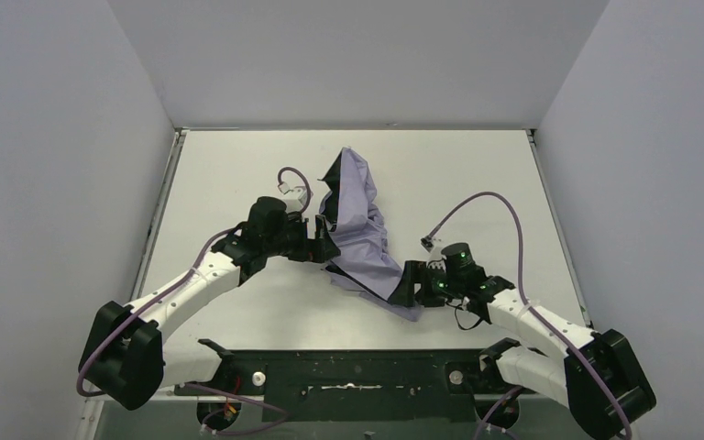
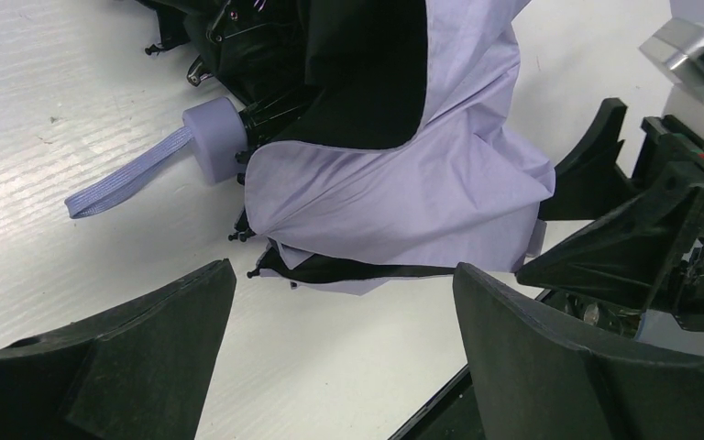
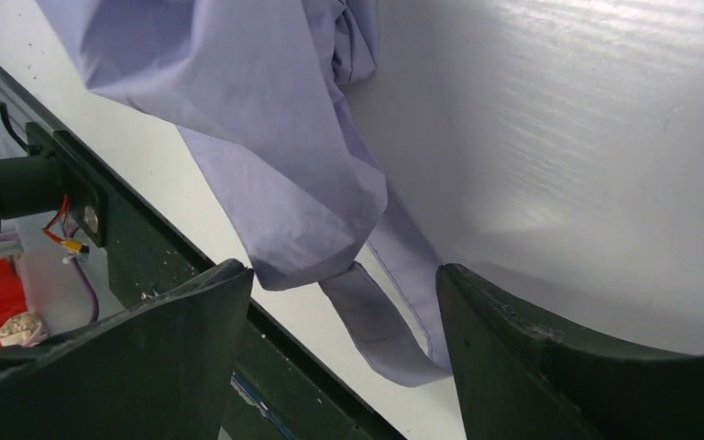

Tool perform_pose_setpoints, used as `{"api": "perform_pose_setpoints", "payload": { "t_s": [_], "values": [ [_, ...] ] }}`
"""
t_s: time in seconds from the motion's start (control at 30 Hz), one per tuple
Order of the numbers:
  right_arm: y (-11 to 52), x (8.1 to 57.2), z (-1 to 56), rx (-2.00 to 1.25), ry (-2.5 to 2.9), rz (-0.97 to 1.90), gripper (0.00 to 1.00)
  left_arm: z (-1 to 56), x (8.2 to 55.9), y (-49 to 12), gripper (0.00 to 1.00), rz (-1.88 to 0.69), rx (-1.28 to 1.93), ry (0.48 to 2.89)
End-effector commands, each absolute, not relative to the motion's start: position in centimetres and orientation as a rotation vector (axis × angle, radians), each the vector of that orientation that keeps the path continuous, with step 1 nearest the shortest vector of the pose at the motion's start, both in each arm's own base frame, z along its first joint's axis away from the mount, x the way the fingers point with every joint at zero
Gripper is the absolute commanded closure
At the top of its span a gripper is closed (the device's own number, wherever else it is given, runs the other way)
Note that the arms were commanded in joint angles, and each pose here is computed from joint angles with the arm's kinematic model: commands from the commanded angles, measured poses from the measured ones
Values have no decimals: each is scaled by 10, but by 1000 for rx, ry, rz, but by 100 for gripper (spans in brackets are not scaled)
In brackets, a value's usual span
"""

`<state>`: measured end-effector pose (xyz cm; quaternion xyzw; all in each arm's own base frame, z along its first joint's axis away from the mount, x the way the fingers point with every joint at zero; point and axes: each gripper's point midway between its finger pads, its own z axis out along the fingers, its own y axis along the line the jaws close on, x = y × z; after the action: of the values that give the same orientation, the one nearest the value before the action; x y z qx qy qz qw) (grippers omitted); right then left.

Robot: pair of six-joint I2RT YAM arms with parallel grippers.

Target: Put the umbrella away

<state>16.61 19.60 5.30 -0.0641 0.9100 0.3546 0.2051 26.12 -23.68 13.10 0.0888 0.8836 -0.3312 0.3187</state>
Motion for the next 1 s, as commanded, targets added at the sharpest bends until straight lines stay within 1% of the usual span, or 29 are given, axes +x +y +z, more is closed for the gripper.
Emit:
{"api": "perform_pose_setpoints", "payload": {
  "t_s": [0.0,0.07,0.23,0.3,0.47,0.63,0.8,0.97],
  "values": [
    [221,183,78,-174,2372,1176,28,164,273,-248,13,-918,286,2201],
    [226,181,81,-173,2354,1227,35,163,273,-247,13,-919,283,2198],
    [239,180,105,-185,2283,1357,63,162,272,-245,13,-913,281,2204],
    [243,183,122,-184,2243,1394,77,162,272,-244,13,-906,279,2205],
    [253,196,180,-222,2130,1438,99,159,272,-235,13,-877,258,2208],
    [269,214,239,-271,2007,1492,100,162,272,-222,13,-856,212,2188],
    [280,243,287,-209,1888,1517,100,163,269,-211,14,-848,182,2179],
    [295,268,326,-165,1761,1589,100,160,262,-210,20,-872,191,2181]
  ]
}}
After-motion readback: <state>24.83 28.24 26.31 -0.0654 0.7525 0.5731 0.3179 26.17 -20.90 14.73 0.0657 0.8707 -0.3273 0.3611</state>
